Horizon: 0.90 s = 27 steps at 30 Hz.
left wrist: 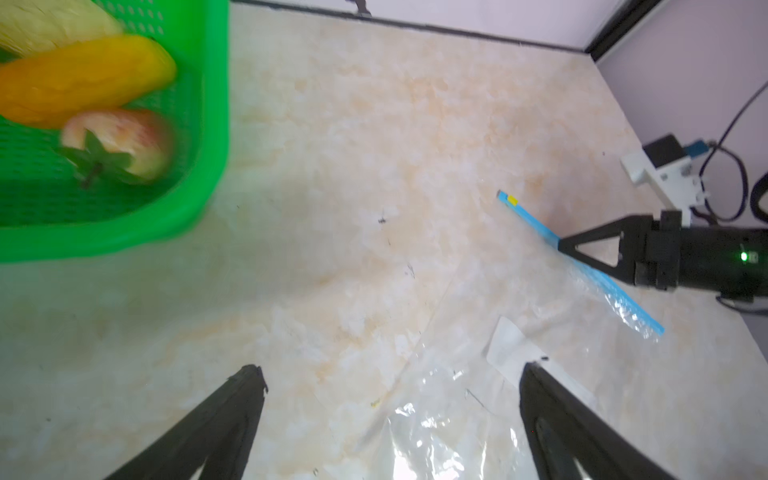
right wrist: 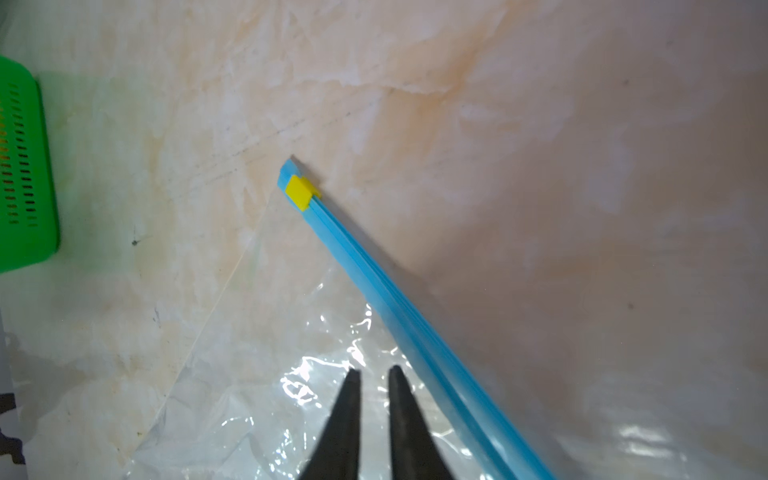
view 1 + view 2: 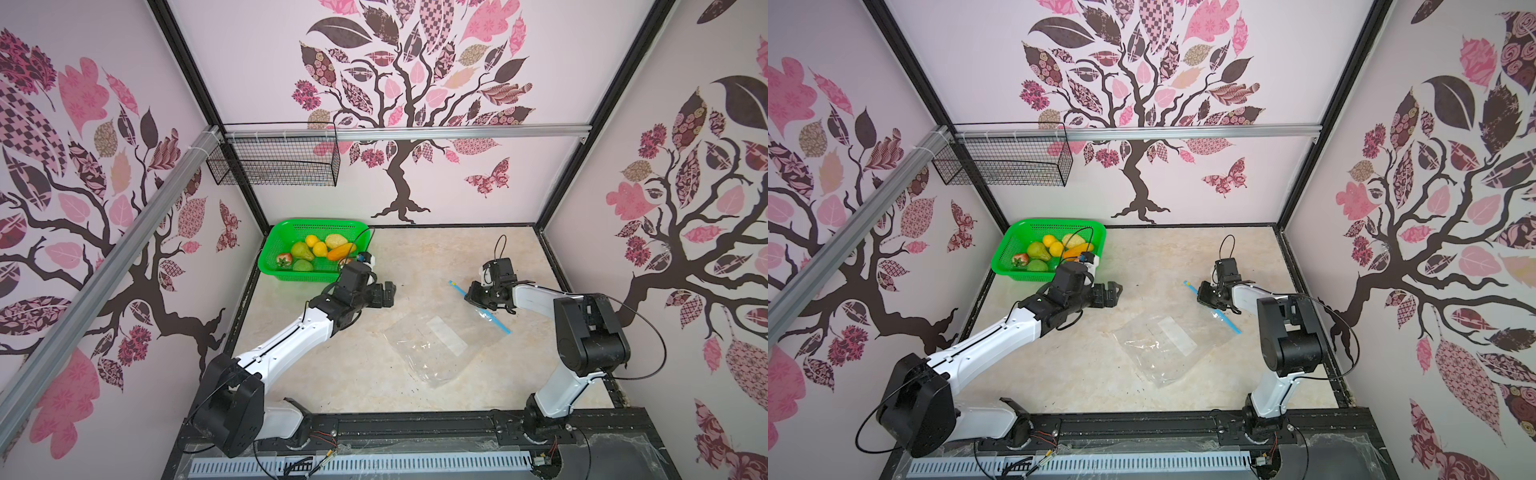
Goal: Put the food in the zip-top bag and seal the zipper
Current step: 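Move the right gripper to the blue zipper while the left gripper approaches the bag, then grasp the blue zipper with the right gripper while the left gripper reaches the bag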
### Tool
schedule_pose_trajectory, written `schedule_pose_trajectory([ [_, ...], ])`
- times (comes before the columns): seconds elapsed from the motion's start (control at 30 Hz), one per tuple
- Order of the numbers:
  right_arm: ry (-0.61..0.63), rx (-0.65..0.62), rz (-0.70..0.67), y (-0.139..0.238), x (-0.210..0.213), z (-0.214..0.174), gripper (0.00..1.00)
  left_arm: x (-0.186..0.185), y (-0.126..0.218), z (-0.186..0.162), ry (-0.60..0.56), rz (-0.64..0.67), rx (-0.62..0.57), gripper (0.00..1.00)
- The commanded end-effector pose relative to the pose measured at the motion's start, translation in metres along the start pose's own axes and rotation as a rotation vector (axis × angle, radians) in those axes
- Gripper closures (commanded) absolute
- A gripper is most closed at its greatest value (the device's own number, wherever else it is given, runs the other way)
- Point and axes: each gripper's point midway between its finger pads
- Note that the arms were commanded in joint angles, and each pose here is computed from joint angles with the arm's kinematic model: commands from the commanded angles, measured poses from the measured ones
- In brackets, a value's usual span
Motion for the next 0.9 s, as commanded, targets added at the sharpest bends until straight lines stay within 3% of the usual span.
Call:
schedule_pose_trajectory([
  [0.0, 0.061, -0.033, -0.002, 0.019, 0.009, 0.01, 0.21, 0.011, 0.016, -0.021, 0.101, 0.09, 0.08, 0.01],
  [0.03, 0.066, -0.036, 0.007, 0.021, 0.012, 0.009, 0.01, 0.014, 0.02, -0.033, 0.121, 0.092, 0.114, 0.01],
  [0.2, 0.058, -0.078, -0.006, 0.027, 0.01, 0.015, 0.0, 0.013, 0.036, -0.083, 0.159, 0.043, 0.273, 0.02],
  [0.37, -0.024, -0.12, -0.095, 0.037, -0.012, 0.038, 0.0, -0.02, 0.032, -0.128, 0.203, -0.087, 0.405, 0.02],
  [0.63, -0.035, -0.249, -0.117, 0.072, -0.017, 0.053, 0.0, -0.021, 0.004, -0.149, 0.209, -0.057, 0.465, 0.02],
  [0.8, -0.006, -0.278, -0.128, 0.089, -0.013, 0.055, 0.0, -0.021, -0.018, -0.145, 0.186, -0.036, 0.462, 0.13],
  [0.87, -0.002, -0.291, -0.154, 0.096, -0.016, 0.056, 0.01, -0.028, -0.029, -0.139, 0.183, -0.056, 0.451, 0.29],
])
Point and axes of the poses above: each gripper's point midway between its finger pads, its own y axis back along the fingers, its own x axis along the line the jaws close on, z = x × y, and after that the axes turned 8 degrees about y, right-handed
